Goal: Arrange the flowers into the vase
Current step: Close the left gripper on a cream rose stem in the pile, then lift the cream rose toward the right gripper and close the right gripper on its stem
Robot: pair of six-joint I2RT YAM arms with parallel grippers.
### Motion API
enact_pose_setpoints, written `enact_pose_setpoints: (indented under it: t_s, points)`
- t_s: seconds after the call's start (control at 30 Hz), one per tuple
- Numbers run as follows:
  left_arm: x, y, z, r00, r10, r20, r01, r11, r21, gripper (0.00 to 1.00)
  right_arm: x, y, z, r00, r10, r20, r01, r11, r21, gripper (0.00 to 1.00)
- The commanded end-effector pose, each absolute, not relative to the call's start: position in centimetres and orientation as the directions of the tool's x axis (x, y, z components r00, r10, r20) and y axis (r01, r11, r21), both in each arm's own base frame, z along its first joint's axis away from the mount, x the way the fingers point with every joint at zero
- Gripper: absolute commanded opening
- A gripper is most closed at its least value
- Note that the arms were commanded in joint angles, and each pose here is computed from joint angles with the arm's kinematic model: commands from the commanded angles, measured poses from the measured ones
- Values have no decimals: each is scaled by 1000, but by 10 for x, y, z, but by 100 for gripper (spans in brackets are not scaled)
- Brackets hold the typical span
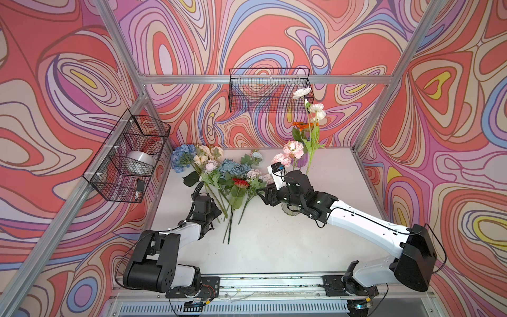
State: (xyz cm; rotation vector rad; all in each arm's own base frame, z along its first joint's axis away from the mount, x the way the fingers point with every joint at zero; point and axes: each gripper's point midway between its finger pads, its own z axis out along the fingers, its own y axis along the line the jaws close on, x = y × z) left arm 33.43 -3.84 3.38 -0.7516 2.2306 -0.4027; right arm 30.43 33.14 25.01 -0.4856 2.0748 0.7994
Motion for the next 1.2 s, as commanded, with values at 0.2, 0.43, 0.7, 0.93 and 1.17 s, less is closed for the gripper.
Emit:
enact_pose_setpoints:
  t_s: [0.2,0.43,0.7,0.93,1.17]
  points:
    - [340,-36,52,-517,-631,-578,-373,774,-512,0,306,334,270,-536,-31,-844,-603,713,357,64]
    - [344,-42,87,-477,-622,-620,-301,779,-550,0,307,334,272,-531,-27,-847,-603,715,355,64]
    - [342,-62,144,-415,-537,-735,-175,840,-514,0,308,333,275,-524,-19,-851,-603,714,355,64]
    - [339,-80,184,-351,-494,-795,-63,860,-506,0,305,334,284,-511,-1,-860,-615,699,364,66]
    - [336,-110,223,-282,-490,-825,127,833,-538,0,305,340,306,-472,28,-881,-651,663,370,69]
